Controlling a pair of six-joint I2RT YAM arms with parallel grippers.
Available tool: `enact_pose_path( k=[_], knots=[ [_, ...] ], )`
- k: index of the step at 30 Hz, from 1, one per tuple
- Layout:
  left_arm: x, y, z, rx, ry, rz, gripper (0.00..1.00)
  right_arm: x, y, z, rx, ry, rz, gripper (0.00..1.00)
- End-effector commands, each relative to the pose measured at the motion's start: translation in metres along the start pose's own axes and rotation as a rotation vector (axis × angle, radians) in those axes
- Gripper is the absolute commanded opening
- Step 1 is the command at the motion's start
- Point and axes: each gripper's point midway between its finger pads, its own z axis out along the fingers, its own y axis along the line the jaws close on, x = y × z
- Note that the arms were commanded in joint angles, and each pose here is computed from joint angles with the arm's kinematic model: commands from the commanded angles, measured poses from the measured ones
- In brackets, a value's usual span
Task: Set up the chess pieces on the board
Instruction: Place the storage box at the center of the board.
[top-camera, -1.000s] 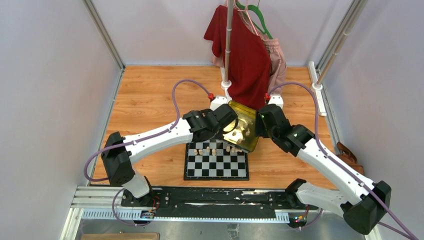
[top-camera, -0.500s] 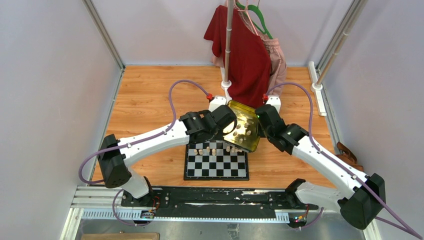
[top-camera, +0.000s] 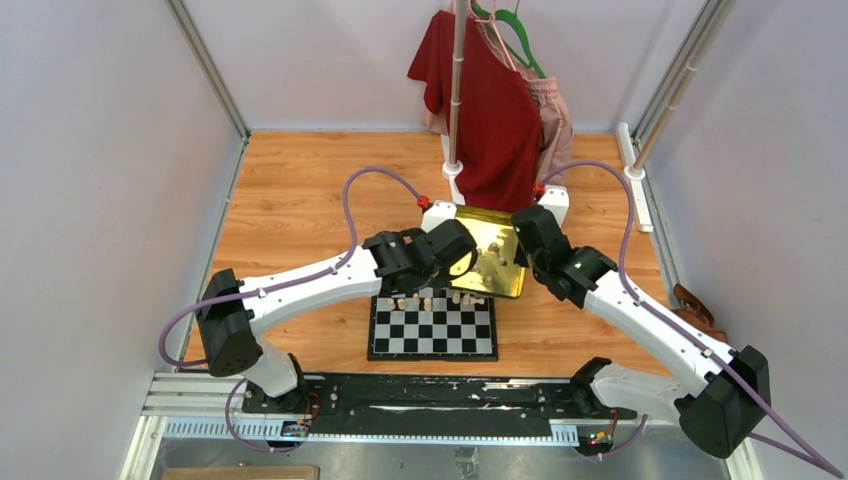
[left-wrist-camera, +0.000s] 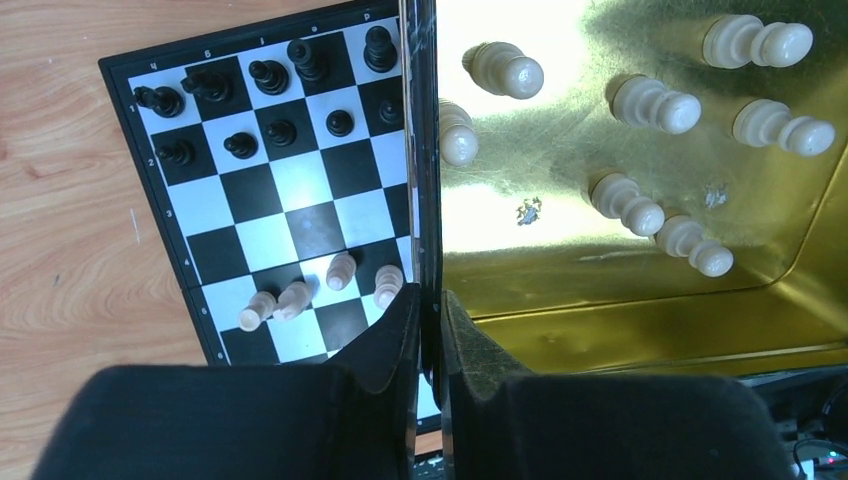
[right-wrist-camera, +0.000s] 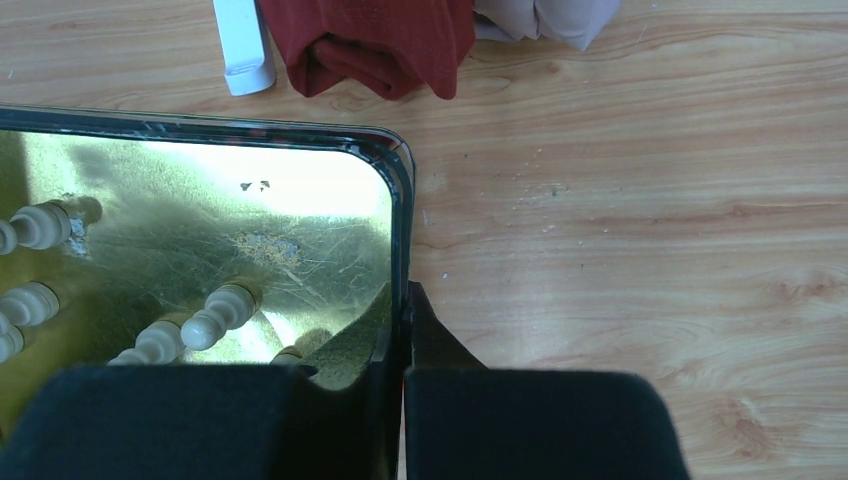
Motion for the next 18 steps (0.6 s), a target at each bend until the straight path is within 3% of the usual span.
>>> enact_pose_path(
  k=[1,5,12,14,18],
  knots=[
    [-0.022,0.003,-0.005,0.001,-0.095,-0.025,0.15,0.009,-0.012,-0.003,0.024,0.048,-0.077,0.00],
    [-0.023,0.003,-0.004,-0.001,-0.102,-0.014,0.33,0.008,-0.016,-0.002,0.032,0.054,-0.074,0.00],
    [-0.034,0.010,-0.010,-0.020,-0.147,-0.002,0.75,0.003,-0.031,-0.006,0.063,0.058,-0.084,0.00],
    [-0.039,0.012,-0.015,-0.022,-0.169,-0.006,0.81,0.001,-0.037,-0.007,0.075,0.060,-0.084,0.00],
    [-0.047,0.021,-0.024,-0.021,-0.208,-0.024,0.83,0.003,-0.054,-0.006,0.107,0.081,-0.082,0.00]
  ],
)
